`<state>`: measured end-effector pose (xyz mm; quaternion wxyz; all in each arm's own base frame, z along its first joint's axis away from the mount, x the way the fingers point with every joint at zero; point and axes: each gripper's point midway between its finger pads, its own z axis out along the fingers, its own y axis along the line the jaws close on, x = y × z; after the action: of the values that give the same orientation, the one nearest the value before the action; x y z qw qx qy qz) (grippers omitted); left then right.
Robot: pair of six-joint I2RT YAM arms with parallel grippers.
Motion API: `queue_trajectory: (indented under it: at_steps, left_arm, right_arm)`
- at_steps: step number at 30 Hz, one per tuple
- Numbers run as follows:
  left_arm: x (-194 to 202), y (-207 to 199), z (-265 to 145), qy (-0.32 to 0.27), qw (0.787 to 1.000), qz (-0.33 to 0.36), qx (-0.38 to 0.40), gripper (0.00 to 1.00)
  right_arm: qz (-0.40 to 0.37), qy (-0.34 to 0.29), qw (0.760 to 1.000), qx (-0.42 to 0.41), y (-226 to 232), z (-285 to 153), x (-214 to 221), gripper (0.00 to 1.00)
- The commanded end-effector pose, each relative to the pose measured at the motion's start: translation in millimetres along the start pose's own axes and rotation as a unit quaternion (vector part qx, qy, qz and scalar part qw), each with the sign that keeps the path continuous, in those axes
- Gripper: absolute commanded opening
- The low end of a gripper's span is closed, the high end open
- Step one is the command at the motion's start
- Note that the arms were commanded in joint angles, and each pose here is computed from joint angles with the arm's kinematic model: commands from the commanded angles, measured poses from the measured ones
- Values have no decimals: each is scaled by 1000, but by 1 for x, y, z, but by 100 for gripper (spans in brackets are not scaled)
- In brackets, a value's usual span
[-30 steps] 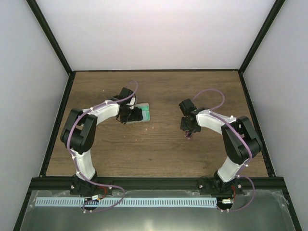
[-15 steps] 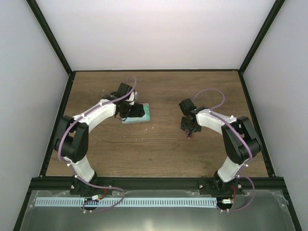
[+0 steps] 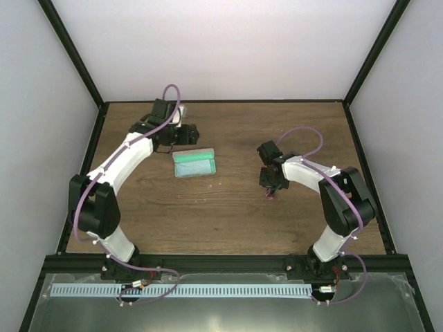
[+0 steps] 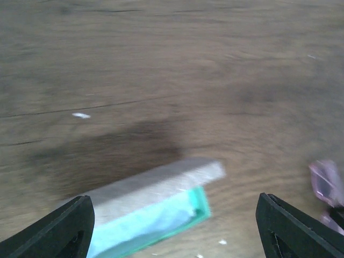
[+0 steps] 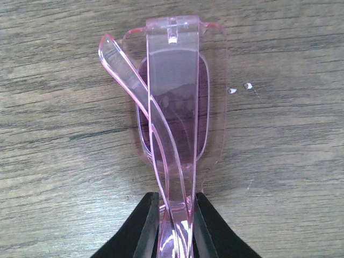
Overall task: Organize the sunglasses
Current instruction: Adjust the sunglasses case at the center of the board, then pick up the sunglasses from the center of the board.
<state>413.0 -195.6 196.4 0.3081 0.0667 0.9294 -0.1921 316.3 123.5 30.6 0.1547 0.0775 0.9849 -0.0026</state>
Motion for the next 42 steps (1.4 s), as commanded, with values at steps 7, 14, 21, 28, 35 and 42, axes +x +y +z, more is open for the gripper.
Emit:
queue_trajectory:
  at_steps: [7,14,21,28,35,42]
  left_arm:
    - [21,122,42,43,985,-134,-99,84]
    - [51,126,89,96,979,-168,-63,83]
    - [70,115,94,124,978,-156,-59,83]
    - [99,94,82,143,979,-133,-58,82]
    - [125,68,74,161,980,-112,-44,82]
    - [127,71,81,167,978,-110,-53,83]
  right_arm:
    - [-5,-20,1000,-13,5,-10,-13,11]
    - [-3,-11,1000,-18,5,-5,-5,11]
    - [3,-16,1000,-23,5,-9,-6,10]
    - [11,-13,999,-40,11,-11,-6,10]
    - [-3,-15,999,-43,25,-15,-12,11]
    - [-30,-24,997,-70,75,-30,-30,11]
